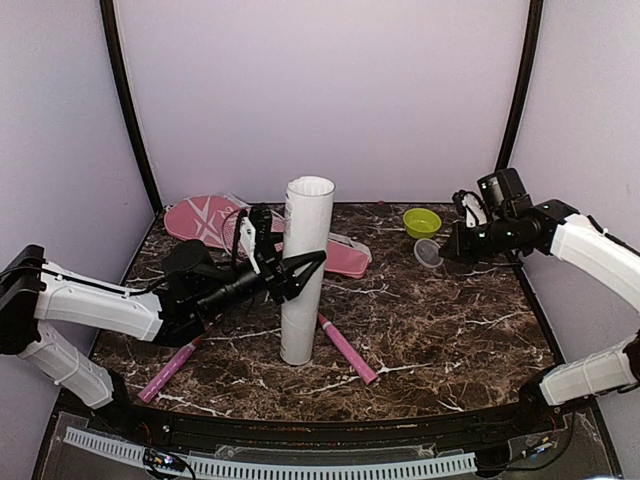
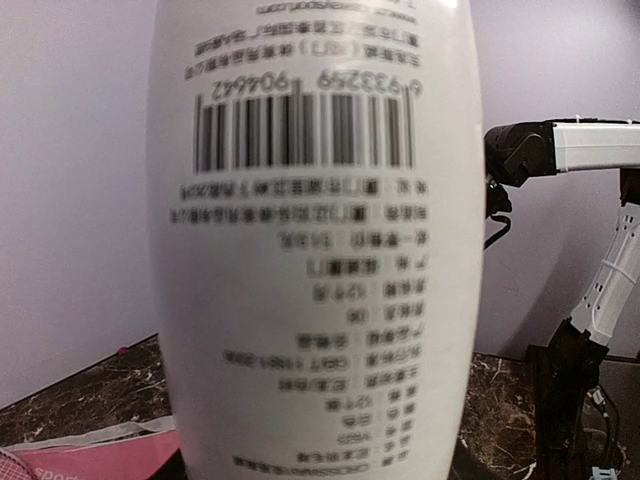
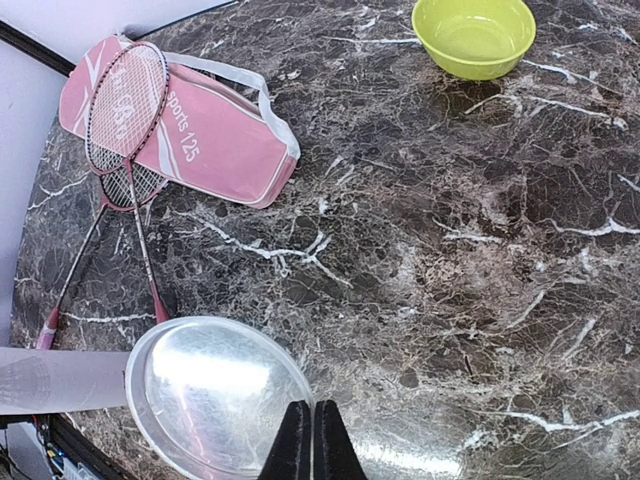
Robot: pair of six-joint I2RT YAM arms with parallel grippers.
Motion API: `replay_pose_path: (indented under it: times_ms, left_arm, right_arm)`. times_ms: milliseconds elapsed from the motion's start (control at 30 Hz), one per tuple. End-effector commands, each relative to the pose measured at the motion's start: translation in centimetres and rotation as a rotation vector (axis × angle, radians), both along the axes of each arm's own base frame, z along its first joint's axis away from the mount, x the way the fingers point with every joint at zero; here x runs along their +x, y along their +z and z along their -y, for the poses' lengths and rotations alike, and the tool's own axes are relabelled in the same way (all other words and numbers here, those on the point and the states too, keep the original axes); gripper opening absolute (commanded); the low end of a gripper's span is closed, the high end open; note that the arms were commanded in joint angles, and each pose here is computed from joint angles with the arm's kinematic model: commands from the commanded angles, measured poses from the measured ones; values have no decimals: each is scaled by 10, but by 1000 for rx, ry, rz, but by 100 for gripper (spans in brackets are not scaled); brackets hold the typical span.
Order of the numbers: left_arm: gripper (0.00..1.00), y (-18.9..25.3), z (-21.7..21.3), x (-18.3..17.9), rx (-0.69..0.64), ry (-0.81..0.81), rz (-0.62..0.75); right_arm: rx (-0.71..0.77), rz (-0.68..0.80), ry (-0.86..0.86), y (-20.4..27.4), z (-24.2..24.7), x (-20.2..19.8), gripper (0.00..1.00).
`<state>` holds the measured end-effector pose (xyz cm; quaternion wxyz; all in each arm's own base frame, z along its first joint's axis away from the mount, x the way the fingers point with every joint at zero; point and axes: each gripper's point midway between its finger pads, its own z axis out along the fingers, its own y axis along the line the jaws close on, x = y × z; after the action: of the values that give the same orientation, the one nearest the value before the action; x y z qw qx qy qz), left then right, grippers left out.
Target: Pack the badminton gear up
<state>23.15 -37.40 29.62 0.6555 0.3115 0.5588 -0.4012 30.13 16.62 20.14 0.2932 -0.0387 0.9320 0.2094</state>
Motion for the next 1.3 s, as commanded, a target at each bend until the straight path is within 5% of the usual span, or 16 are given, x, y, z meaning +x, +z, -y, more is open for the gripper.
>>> replay_pose_path:
  times_ms: [0,533,900,1267]
  left_arm:
    - [56,35,-5,-10,-155,-50,72]
    - [62,5,-1,-16,-103,-126,34]
    - [88,0,0,-23,-50,-162,6]
    - [92,-7,-13,-33,3,-167,-19]
  right_arm:
    - [28,9,3,7,-3,-6,0]
    - [43,5,26,9,-15,-4,0]
    - [52,15,23,14,-18,-3,0]
    - [56,22,29,17,-23,-3,0]
